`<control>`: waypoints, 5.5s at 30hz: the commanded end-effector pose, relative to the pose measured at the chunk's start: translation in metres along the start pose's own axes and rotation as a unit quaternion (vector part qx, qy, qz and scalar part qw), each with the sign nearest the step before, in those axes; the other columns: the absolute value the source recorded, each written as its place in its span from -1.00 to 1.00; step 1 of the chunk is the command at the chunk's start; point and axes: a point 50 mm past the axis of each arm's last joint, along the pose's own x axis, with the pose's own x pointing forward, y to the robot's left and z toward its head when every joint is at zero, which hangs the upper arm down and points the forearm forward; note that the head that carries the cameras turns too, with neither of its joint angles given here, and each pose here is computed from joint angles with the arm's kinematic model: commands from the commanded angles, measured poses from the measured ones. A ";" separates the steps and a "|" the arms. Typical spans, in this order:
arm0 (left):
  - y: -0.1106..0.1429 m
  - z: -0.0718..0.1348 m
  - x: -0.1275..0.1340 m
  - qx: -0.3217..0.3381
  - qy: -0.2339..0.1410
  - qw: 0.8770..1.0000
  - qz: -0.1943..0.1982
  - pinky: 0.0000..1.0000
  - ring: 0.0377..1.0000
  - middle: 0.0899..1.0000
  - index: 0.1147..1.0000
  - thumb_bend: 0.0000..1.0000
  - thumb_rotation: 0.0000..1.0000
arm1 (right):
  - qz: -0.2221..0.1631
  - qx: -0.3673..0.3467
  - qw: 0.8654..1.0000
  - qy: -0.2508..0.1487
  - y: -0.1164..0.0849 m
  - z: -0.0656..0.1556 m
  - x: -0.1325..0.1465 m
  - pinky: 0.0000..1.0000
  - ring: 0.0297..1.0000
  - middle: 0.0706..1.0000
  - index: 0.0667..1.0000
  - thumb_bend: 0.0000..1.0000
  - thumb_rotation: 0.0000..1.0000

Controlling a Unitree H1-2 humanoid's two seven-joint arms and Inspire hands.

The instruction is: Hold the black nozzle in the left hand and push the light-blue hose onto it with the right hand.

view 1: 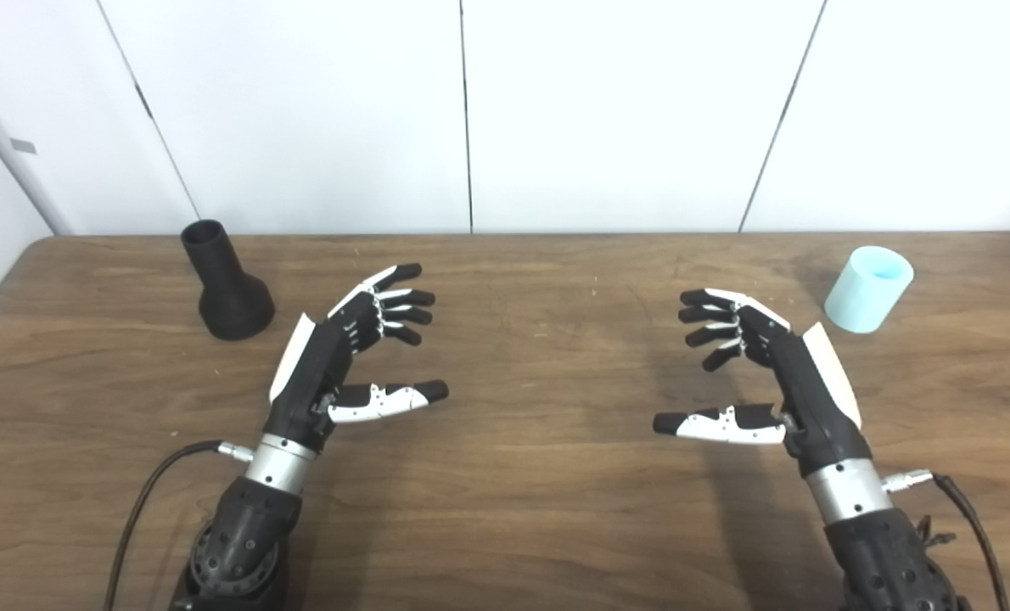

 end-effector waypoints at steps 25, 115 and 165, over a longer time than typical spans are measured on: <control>-0.017 0.008 0.015 -0.002 -0.028 1.000 0.000 0.11 0.33 0.39 0.48 0.55 -0.80 | -0.016 -0.009 0.999 -0.037 -0.026 0.000 0.000 -0.01 0.25 0.39 0.46 0.55 -0.83; 0.194 0.067 0.074 0.385 0.250 0.875 0.152 1.00 1.00 0.87 0.78 1.00 -0.11 | -0.033 0.034 0.997 -0.067 -0.047 -0.029 0.002 -0.04 0.20 0.38 0.46 0.60 -0.74; 0.173 -0.011 0.081 0.366 0.349 0.856 0.104 1.00 1.00 0.79 0.67 0.99 -0.23 | -0.036 0.031 0.997 -0.066 -0.049 -0.019 -0.004 -0.04 0.16 0.38 0.43 0.59 -0.76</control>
